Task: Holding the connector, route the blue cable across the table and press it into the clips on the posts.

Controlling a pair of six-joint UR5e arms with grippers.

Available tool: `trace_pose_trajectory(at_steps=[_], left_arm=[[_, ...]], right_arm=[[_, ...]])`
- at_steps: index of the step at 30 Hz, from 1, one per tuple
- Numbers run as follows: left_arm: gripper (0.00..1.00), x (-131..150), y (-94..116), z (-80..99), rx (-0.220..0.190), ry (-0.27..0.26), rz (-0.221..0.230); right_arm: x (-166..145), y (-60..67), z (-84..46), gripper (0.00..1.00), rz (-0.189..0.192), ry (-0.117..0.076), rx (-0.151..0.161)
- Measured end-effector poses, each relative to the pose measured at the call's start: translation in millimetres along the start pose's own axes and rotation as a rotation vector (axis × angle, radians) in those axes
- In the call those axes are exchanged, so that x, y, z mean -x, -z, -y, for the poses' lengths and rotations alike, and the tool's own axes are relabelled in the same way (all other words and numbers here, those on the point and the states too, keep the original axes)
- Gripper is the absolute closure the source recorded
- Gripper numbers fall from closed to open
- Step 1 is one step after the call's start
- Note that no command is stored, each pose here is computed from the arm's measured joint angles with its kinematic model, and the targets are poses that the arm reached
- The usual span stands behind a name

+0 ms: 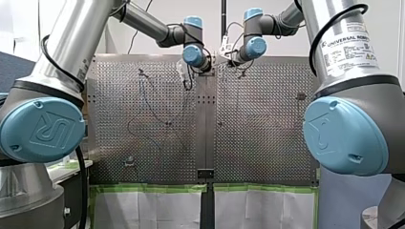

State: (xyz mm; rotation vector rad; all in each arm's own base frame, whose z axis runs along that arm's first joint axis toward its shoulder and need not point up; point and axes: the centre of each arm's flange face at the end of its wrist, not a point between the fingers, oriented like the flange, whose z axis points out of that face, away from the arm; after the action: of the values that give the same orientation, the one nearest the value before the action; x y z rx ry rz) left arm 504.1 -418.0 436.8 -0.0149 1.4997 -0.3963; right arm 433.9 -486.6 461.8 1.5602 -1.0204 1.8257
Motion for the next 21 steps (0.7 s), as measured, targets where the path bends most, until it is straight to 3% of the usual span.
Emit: trace_pose_trajectory(at_steps=[6,15,17,18,19,20,21], left_arm=[[0.00,-20,-13,-5.8,0.028,-0.007,-0.020],[0.00,-25,-10,-6.6,0.073,-0.023,-0.041],[0.37,-26,-8,-4.1,0.072,-0.023,-0.042],[0.37,-26,-8,-2.6,0.071,-0.022,-0.041],[0.55,-26,-7,-1.5,0.069,-0.022,-0.040],[0.80,-26,-7,-0.7,0.068,-0.022,-0.038],[0.80,-26,-7,0.3,0.068,-0.021,-0.036]], right_arm=[[0,0.0,0.9,1.00,0.000,-0.002,-0.004],[1,0.1,2.1,1.00,0.004,-0.004,-0.015],[1,0.0,2.0,1.00,0.004,-0.004,-0.015],[1,-0.1,2.1,1.00,0.005,-0.003,-0.015],[2,-0.1,2.2,1.00,0.005,-0.003,-0.015],[2,-0.1,2.5,1.00,0.005,-0.002,-0.016],[2,0.0,2.7,1.00,0.005,-0.002,-0.016]])
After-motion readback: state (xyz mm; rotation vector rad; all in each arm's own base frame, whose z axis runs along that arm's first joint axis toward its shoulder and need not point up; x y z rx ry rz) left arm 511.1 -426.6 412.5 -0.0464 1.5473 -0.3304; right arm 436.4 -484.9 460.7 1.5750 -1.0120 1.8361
